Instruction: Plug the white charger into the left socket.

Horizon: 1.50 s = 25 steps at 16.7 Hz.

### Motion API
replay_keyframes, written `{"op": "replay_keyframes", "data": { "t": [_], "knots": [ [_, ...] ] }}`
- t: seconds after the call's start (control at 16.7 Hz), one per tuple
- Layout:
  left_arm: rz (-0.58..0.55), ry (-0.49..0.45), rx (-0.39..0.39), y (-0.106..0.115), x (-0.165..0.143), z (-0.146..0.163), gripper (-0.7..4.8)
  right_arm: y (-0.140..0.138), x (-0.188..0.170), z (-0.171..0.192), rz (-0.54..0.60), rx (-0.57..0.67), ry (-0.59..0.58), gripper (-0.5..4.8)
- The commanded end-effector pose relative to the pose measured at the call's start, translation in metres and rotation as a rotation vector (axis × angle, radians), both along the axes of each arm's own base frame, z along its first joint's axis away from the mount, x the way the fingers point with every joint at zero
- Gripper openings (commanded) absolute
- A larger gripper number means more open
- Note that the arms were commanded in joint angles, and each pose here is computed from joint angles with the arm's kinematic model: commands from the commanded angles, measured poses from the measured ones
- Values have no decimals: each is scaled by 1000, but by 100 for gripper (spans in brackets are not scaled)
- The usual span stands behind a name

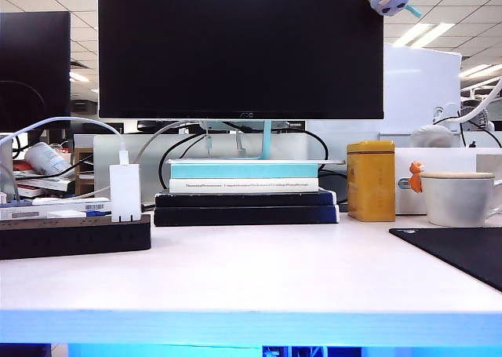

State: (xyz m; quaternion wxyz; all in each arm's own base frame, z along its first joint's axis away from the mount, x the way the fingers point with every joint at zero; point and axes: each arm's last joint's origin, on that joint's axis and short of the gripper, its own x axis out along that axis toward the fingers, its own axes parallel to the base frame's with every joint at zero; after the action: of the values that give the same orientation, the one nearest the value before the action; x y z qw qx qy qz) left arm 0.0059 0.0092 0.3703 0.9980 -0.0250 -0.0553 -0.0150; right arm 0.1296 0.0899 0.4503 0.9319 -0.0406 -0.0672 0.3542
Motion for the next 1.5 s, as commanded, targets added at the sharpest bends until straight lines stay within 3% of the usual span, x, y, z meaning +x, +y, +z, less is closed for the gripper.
{"op": "replay_keyframes", "data": {
  "t": [0.06,0.12,0.24,0.36,0.66,1.02,1.2,1.32,1.5],
  "knots": [
    [-112,76,26,-7,8,-51,-5,-8,-11,-76,-16,11,51,-2],
    [-160,115,46,-16,25,-76,-4,-12,-14,-121,-75,1,111,-2],
    [-162,165,56,-24,44,-104,27,-14,-17,-163,-99,-3,160,-2],
    [-157,238,-4,-31,60,-138,27,-15,-17,-203,-100,0,217,-2],
    [-107,219,-17,-38,79,-179,26,-17,-18,-270,-156,-46,296,-2],
    [-158,308,54,-42,86,-223,25,-22,-22,-304,-224,-85,346,-2],
    [-159,292,167,-42,86,-223,25,-26,-23,-312,-318,-142,396,-2],
    [-159,294,179,-42,86,-223,25,-27,-25,-321,-334,-203,461,-2],
    [-159,294,175,-42,86,-223,34,-27,-26,-321,-328,-205,469,0]
  ]
}}
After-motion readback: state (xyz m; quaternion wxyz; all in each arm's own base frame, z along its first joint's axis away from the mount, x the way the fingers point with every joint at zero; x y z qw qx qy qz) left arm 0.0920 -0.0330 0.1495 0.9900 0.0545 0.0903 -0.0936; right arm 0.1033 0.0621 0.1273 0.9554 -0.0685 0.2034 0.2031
